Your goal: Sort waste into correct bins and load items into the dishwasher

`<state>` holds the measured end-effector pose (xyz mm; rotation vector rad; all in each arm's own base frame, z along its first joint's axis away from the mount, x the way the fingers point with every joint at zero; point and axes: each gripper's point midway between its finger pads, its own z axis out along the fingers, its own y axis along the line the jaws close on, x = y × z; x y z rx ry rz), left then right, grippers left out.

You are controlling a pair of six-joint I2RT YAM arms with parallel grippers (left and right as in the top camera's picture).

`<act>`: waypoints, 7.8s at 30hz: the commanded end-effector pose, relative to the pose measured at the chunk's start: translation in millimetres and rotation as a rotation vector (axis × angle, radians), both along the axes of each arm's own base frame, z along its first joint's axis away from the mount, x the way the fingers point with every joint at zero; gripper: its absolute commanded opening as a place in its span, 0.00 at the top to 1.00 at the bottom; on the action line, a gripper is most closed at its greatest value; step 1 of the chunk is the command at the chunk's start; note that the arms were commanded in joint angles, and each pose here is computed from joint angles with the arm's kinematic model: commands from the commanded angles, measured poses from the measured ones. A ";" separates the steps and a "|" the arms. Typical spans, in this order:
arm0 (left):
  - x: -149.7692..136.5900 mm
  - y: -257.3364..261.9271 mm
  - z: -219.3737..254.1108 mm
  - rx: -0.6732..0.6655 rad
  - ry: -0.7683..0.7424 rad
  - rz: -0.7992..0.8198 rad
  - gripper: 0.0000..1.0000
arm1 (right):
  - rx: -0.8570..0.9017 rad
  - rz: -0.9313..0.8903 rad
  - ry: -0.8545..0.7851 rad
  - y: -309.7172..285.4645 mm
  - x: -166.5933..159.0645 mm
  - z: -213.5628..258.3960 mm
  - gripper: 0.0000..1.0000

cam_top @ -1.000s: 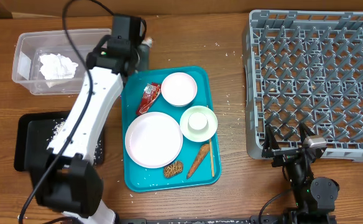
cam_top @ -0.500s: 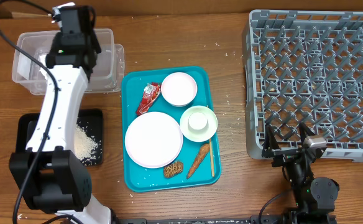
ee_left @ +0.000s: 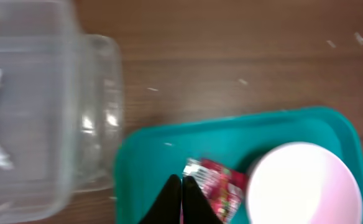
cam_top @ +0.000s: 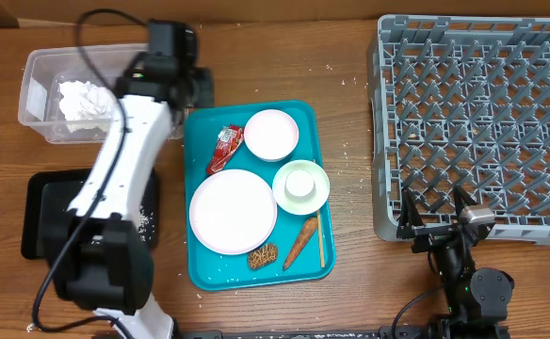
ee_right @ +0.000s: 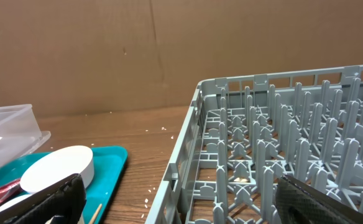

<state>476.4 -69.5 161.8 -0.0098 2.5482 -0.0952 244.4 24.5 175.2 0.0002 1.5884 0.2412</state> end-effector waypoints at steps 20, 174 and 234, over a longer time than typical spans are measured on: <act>-26.9 -97.4 -96.6 0.002 0.217 -0.228 0.96 | -0.001 -0.004 -0.001 -0.9 0.4 -2.3 0.00; 45.7 99.9 49.6 0.158 -0.199 0.387 0.96 | -0.001 -0.004 -0.001 -0.9 0.4 -2.3 0.00; -147.1 -147.2 15.5 -0.132 0.396 -0.484 0.13 | -0.001 -0.004 -0.001 -0.9 0.4 -2.3 0.00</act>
